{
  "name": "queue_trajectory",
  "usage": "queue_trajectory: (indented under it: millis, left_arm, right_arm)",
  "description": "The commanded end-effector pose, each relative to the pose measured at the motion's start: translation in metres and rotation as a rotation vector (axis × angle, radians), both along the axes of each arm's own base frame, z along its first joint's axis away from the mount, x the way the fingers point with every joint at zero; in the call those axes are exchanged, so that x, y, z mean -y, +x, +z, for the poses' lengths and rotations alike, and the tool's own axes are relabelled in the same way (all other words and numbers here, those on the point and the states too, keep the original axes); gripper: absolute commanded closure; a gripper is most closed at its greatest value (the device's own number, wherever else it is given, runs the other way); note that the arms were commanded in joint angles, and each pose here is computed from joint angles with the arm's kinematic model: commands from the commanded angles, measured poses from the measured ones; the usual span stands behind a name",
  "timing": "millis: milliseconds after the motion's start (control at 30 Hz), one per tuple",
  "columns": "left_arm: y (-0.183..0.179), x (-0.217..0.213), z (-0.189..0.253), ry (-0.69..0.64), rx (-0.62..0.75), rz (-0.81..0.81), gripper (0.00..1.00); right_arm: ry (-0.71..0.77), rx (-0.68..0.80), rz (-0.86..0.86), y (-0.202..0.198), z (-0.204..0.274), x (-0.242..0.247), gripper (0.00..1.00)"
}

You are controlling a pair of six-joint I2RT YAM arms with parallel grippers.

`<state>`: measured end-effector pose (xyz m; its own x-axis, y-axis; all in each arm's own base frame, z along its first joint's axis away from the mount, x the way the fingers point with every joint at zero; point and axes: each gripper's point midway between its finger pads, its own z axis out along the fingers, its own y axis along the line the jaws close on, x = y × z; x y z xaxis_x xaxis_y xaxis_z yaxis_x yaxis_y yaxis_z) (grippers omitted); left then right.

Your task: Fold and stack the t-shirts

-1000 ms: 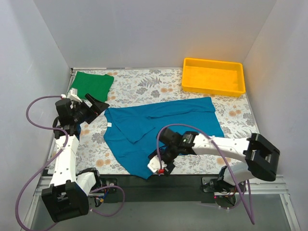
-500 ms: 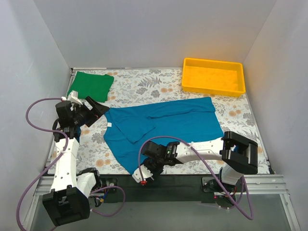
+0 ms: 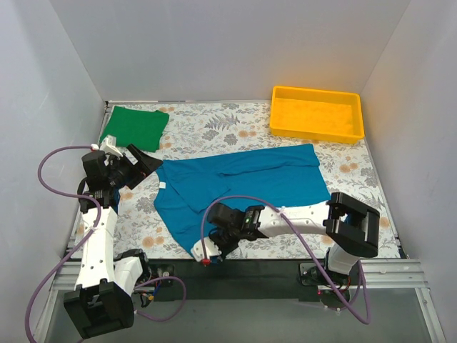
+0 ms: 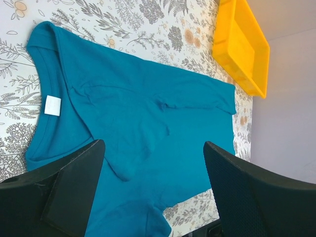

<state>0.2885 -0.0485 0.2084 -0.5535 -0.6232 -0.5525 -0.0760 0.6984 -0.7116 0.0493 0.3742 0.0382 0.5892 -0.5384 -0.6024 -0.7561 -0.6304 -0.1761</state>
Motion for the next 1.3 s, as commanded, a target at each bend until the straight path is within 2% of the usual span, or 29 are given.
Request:
queue_trajectory:
  millis: [0,67,100,133,167,200,267,400,467,633,733,800,867,933,1100,1267]
  left_arm:
    - [-0.005,0.009,0.009,-0.010,0.036,-0.061,0.20]
    - [-0.005,0.015,0.008,-0.038,0.031,-0.089,0.21]
    - [-0.004,0.021,0.006,-0.063,0.028,-0.121,0.21]
    - [-0.004,0.024,0.004,-0.084,0.013,-0.132,0.21]
    - [-0.004,0.027,0.002,-0.096,0.002,-0.145,0.21]
    - [-0.002,0.030,-0.004,-0.111,-0.027,-0.160,0.21]
    - [-0.002,0.039,-0.007,-0.121,-0.051,-0.192,0.22]
    - [-0.007,0.055,-0.025,-0.091,-0.132,-0.218,0.23]
    - [-0.012,0.068,-0.040,-0.083,-0.188,-0.244,0.24]
    - [-0.026,0.106,-0.060,-0.028,-0.248,-0.375,0.28]
    - [-0.040,0.148,-0.066,0.069,-0.257,-0.559,0.34]
    - [-0.036,0.152,-0.084,0.189,-0.325,-0.556,0.38]
    - [-0.043,0.163,-0.095,0.248,-0.366,-0.589,0.47]
    - [-0.042,0.166,-0.105,0.295,-0.395,-0.566,0.49]
    - [-0.050,0.177,-0.095,0.302,-0.337,-0.579,0.48]
    - [-0.065,0.192,-0.108,0.255,-0.404,-0.621,0.48]
  right_arm:
    - [0.134,-0.081,-0.179,0.060,0.047,-0.014,0.99]
    - [0.149,-0.152,-0.293,0.087,0.055,-0.011,0.99]
    - [0.180,-0.173,-0.388,0.119,0.061,-0.008,0.98]
    - [0.161,-0.201,-0.456,0.135,0.053,-0.004,0.93]
    - [0.145,-0.258,-0.561,0.149,0.051,-0.001,0.73]
    - [0.155,-0.282,-0.643,0.176,0.052,0.008,0.65]
    - [0.139,-0.325,-0.719,0.195,0.044,0.020,0.54]
    - [0.210,-0.384,-0.810,0.230,0.060,0.057,0.41]
    - [0.238,-0.405,-0.809,0.233,0.065,0.069,0.37]
    - [0.271,-0.504,-0.778,0.236,0.066,0.096,0.35]
    - [0.293,-0.553,-0.750,0.233,0.073,0.104,0.35]
    - [0.301,-0.600,-0.724,0.225,0.079,0.107,0.35]
    - [0.303,-0.635,-0.700,0.218,0.081,0.106,0.37]
    - [0.316,-0.691,-0.672,0.209,0.088,0.100,0.38]
    - [0.305,-0.709,-0.663,0.203,0.088,0.093,0.39]
    - [0.282,-0.686,-0.694,0.208,0.079,0.095,0.39]
